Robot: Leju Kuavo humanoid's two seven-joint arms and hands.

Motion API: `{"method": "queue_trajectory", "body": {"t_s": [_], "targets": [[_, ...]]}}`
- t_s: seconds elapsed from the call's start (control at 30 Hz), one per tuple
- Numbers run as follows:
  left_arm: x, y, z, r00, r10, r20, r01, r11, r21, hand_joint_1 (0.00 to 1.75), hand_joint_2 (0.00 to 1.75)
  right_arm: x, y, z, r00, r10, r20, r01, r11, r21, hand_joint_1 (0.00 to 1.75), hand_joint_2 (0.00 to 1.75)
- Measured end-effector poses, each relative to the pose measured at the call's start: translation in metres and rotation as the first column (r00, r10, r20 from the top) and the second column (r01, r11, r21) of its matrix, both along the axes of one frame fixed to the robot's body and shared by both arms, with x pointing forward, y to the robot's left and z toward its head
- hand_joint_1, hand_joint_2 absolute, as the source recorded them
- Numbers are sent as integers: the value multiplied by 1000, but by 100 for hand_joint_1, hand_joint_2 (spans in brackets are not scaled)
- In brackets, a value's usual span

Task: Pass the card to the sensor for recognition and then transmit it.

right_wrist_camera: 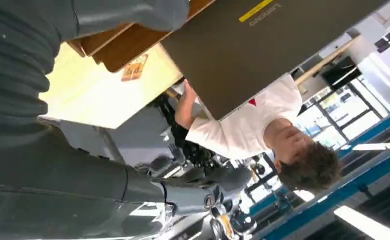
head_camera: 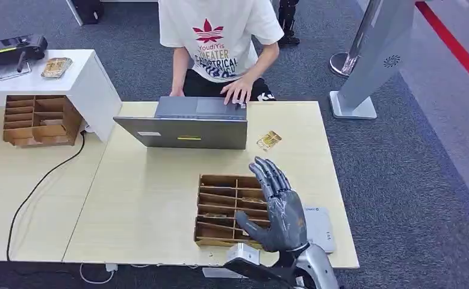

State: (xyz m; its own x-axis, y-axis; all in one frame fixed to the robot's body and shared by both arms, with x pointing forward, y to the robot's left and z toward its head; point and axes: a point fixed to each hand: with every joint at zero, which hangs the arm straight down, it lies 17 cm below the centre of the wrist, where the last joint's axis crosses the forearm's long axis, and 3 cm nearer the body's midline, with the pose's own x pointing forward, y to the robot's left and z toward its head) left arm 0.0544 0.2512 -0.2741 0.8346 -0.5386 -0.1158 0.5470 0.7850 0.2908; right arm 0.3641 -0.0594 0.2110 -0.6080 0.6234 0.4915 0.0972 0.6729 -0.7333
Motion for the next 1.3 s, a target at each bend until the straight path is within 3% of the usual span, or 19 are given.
{"method": "queue_trajectory", "body": {"t_s": [0.1, 0.17, 0.2, 0.47, 0.5, 0.53, 0.57, 0.6, 0.83, 0.93, 0.97, 1.03, 1.07, 1.3], "targets": [[0, 1, 0, 1000, -4, -1, 4, 1000, 2, 0, 0, 1, 5, -4, 1000, 1, 6, -1, 1000, -23, 113, 175], [0, 1, 0, 1000, -5, -2, 5, 1000, 3, 0, 0, 1, 7, -6, 1000, 4, 5, -4, 1000, -29, 164, 175], [0, 1, 0, 1000, -5, -2, 5, 1000, 3, 0, 0, 1, 8, -7, 1000, 6, 6, -6, 999, -33, 175, 175], [0, 1, 0, 1000, -6, -2, 6, 1000, 4, 0, 0, 10, 6, -16, 999, -47, 26, 49, 993, -104, 175, 175], [0, 1, 0, 1000, -6, -2, 6, 1000, 4, 0, 0, 12, 6, -19, 998, -51, 24, 54, 992, -116, 140, 175], [0, 1, 0, 1000, -6, -2, 6, 1000, 4, 0, 0, 13, 6, -21, 998, -56, 23, 59, 990, -125, 65, 175], [0, 1, 0, 1000, -7, -2, 7, 1000, 4, 0, 0, 15, 6, -24, 998, -62, 20, 64, 989, -136, 23, 175], [0, 1, 0, 1000, -7, -2, 7, 1000, 4, 0, 0, 17, 6, -27, 998, -68, 17, 70, 986, -149, 17, 175], [0, 1, 0, 1000, -4, -2, 4, 1000, 4, 0, 0, 26, 5, -39, 996, -88, 9, 88, 975, -205, 17, 175], [0, 1, 0, 1000, -8, -2, 8, 1000, 5, 0, 0, 29, 6, -43, 996, -90, 7, 90, 969, -229, 26, 175], [0, 2, 0, 1000, -10, -2, 10, 1000, 5, 0, 0, 31, 6, -44, 996, -89, 8, 89, 967, -237, 44, 175], [0, 2, 0, 1000, -13, -1, 13, 1000, 6, 0, 0, 32, 9, -46, 996, -85, 6, 84, 965, -248, 42, 175], [0, 2, 0, 1000, -13, -1, 13, 1000, 6, 0, 0, 33, 10, -47, 997, -82, 5, 81, 964, -253, 59, 175], [0, 2, 0, 1000, -12, -2, 12, 1000, 5, 0, 0, 36, 13, -52, 997, -74, 1, 71, 959, -273, 59, 175]]}}
